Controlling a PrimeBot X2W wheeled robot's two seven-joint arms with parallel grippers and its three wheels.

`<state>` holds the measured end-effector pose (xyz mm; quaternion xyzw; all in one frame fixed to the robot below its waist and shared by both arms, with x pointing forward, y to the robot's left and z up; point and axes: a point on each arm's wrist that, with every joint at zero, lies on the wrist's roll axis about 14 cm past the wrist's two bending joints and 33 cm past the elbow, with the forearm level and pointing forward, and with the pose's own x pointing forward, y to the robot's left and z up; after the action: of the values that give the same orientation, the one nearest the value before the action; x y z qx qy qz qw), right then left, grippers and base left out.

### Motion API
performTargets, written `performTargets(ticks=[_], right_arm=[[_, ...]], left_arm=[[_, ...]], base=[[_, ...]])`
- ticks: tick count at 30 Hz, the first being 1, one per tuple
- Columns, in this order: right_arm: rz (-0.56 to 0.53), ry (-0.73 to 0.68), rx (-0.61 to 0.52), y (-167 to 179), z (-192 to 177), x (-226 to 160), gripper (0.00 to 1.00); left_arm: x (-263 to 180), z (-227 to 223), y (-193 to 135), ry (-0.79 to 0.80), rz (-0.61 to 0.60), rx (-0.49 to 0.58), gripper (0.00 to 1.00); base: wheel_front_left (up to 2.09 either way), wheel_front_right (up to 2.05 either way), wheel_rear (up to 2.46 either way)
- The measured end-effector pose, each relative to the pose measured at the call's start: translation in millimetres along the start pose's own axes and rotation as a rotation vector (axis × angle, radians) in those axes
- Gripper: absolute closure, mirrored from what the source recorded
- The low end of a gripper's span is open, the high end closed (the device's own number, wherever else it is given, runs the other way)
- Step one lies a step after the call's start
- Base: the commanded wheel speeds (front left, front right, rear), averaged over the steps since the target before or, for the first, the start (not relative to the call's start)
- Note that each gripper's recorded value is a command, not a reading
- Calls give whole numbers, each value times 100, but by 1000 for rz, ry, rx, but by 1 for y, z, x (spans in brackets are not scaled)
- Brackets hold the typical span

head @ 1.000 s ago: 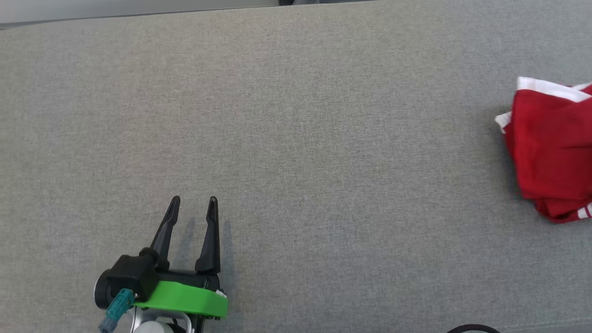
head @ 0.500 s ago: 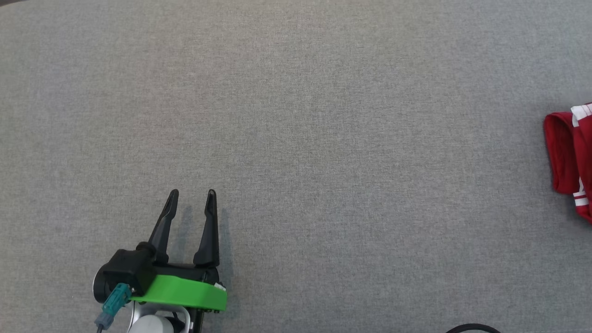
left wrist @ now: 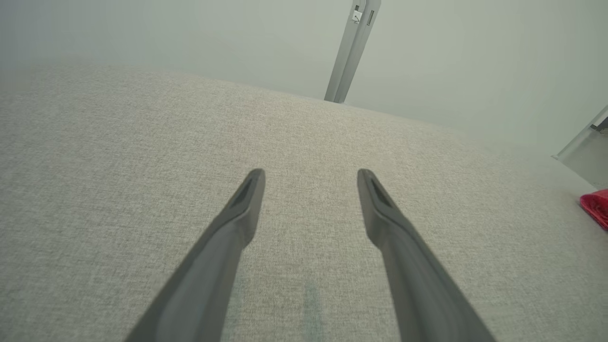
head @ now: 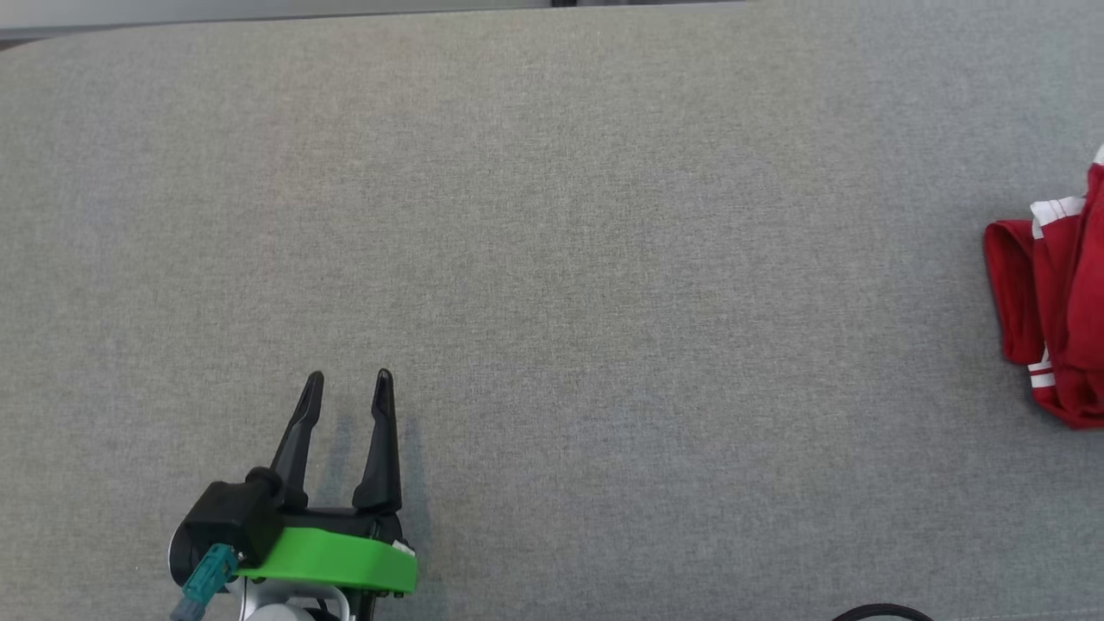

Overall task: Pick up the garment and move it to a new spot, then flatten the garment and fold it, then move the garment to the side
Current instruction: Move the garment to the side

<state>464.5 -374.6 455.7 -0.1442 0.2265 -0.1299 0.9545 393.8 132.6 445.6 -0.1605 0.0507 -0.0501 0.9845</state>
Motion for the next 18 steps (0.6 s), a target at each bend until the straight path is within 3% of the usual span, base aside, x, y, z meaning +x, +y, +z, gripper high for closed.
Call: performTargets(ticks=[7,13,18], right_arm=[[155,-342,14,55,54,-47,0],[292,-508,99,104,54,-95,0],[357,-498,118,129,32,-112,0]], left_arm=[[-9,16,-3,-45,2,-10,0],[-18,30,-1,-89,14,-14,0],[-28,40,7,-116,44,-4,0]], base=[[0,0,0],[0,0,0],[0,0,0]])
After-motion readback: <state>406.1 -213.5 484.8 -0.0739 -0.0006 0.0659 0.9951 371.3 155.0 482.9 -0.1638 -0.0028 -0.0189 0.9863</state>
